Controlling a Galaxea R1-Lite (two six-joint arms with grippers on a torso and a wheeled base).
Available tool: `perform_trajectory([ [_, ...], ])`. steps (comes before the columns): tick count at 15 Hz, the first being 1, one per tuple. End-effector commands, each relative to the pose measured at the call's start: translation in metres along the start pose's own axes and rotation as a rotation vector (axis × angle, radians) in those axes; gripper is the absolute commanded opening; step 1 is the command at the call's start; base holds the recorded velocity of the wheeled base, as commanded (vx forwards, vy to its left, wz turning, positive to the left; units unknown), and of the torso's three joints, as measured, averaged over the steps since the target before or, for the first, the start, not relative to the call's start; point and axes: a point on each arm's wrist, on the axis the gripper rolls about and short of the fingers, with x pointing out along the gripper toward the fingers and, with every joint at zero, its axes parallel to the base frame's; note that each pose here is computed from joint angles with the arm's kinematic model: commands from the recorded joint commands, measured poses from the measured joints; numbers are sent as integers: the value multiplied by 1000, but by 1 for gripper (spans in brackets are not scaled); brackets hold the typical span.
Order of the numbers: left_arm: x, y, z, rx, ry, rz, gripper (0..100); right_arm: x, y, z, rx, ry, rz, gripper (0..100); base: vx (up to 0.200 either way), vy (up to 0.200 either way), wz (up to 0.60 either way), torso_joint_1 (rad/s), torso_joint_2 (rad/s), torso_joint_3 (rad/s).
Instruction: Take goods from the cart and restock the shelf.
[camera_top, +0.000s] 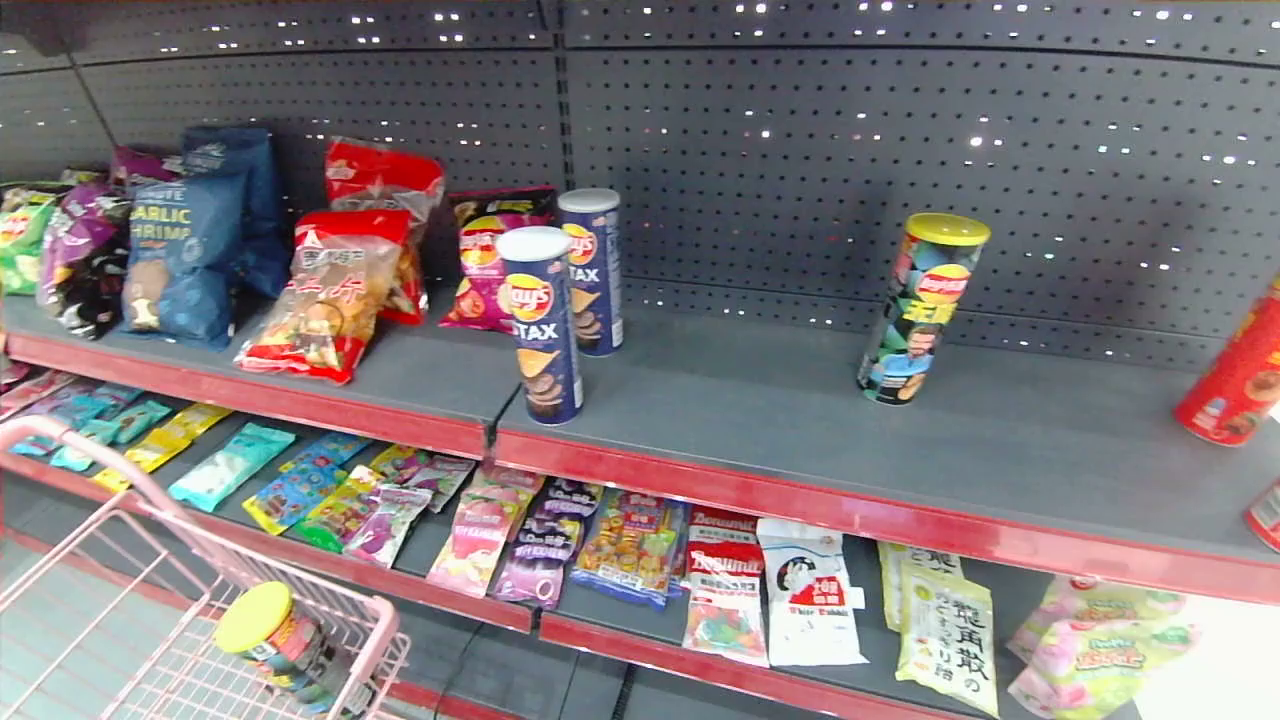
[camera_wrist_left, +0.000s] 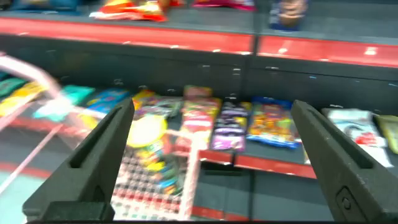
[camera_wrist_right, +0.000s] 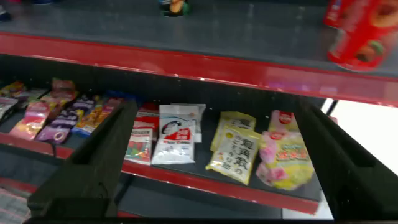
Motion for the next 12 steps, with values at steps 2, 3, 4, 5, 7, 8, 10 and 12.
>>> perform_trajectory([
  [2, 0, 0, 0, -1, 0, 0, 100, 0, 0, 0, -2, -1, 0, 100, 0, 0, 600, 0, 5, 2],
  [3, 0, 0, 0, -1, 0, 2, 100, 0, 0, 0, 0, 1, 0, 100, 0, 0, 600, 7, -2, -2],
  [4, 0, 0, 0, 1, 0, 0, 100, 0, 0, 0, 0, -1, 0, 100, 0, 0, 600, 7, 2, 12],
  [5, 0, 0, 0, -1, 0, 0, 100, 0, 0, 0, 0, -1, 0, 100, 0, 0, 600, -2, 7, 2],
  [7, 0, 0, 0, 1, 0, 0, 100, 0, 0, 0, 1, -1, 0, 100, 0, 0, 600, 0, 5, 7],
  [8, 0, 0, 0, -1, 0, 2, 100, 0, 0, 0, 1, -1, 0, 100, 0, 0, 0, 0, 0, 0],
  [10, 0, 0, 0, 1, 0, 2, 100, 0, 0, 0, 3, -1, 0, 100, 0, 0, 0, 0, 0, 0],
  [12, 0, 0, 0, 1, 0, 2, 100, 0, 0, 0, 3, -1, 0, 100, 0, 0, 0, -102, 212, 122],
])
